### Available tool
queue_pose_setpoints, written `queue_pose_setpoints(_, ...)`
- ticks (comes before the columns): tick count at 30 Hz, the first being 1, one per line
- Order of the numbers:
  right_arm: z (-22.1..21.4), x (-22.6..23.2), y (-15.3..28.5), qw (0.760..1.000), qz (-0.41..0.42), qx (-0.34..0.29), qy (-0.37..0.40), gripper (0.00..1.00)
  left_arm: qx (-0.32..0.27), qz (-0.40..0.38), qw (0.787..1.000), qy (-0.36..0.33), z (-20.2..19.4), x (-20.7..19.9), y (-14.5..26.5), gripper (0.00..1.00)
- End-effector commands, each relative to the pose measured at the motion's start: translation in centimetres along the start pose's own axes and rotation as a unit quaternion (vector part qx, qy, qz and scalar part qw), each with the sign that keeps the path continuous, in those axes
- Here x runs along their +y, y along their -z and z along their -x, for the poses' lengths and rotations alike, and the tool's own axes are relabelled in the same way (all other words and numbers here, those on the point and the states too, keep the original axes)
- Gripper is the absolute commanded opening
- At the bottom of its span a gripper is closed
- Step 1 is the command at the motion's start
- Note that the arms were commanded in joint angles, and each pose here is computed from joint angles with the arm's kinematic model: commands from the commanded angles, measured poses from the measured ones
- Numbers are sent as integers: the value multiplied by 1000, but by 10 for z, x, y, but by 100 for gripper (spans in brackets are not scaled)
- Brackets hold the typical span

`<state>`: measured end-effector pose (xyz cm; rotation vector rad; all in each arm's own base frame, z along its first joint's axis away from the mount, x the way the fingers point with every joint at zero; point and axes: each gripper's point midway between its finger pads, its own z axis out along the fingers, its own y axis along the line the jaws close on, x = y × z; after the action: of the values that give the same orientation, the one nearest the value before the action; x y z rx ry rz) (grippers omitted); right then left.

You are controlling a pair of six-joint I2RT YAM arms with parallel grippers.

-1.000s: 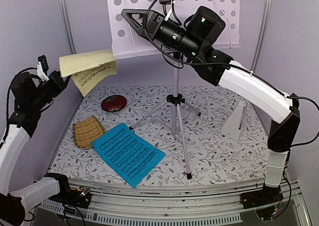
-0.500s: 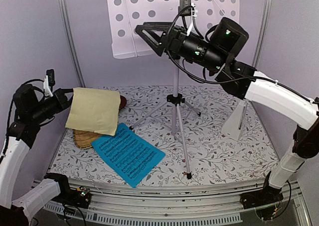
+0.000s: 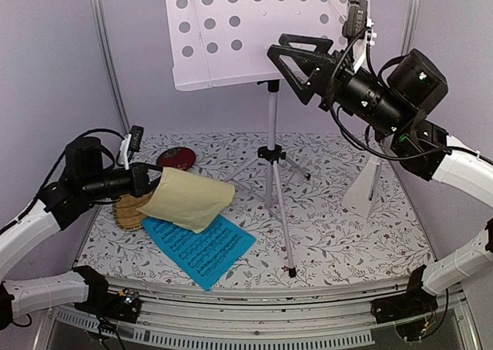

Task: Pack up the instrument practice props

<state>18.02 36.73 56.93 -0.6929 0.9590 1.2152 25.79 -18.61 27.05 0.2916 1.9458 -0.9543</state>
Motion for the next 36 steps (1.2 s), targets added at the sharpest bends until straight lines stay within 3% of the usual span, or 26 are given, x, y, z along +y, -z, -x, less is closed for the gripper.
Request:
queue_pose_setpoints(1,3,-11,27,998,-56,-7,22,84,-9,4,997,-83,-4,-22,-5,0)
queue_pose_setpoints(7,-12,-22,67,993,-113,4,23,87,58,75,984,-150,-65,3,-26,0)
queue_pose_setpoints(12,-26,-37,87,986,-162,20,33,90,89,110,965,-219,-84,-4,-37,0)
queue_pose_setpoints(21,-54,-49,98,979,-191,50,42,95,154,231,907,-316,-102,30,-53,0)
queue_pose_setpoints(25,-60,-50,101,978,-194,58,45,97,176,282,871,-361,-99,46,-54,0)
queue_pose_setpoints(33,-70,-56,108,974,-210,69,50,98,228,277,815,-455,-111,47,-57,0)
queue_pose_setpoints(36,-73,-57,108,973,-213,73,52,99,220,296,773,-516,-100,40,-53,0)
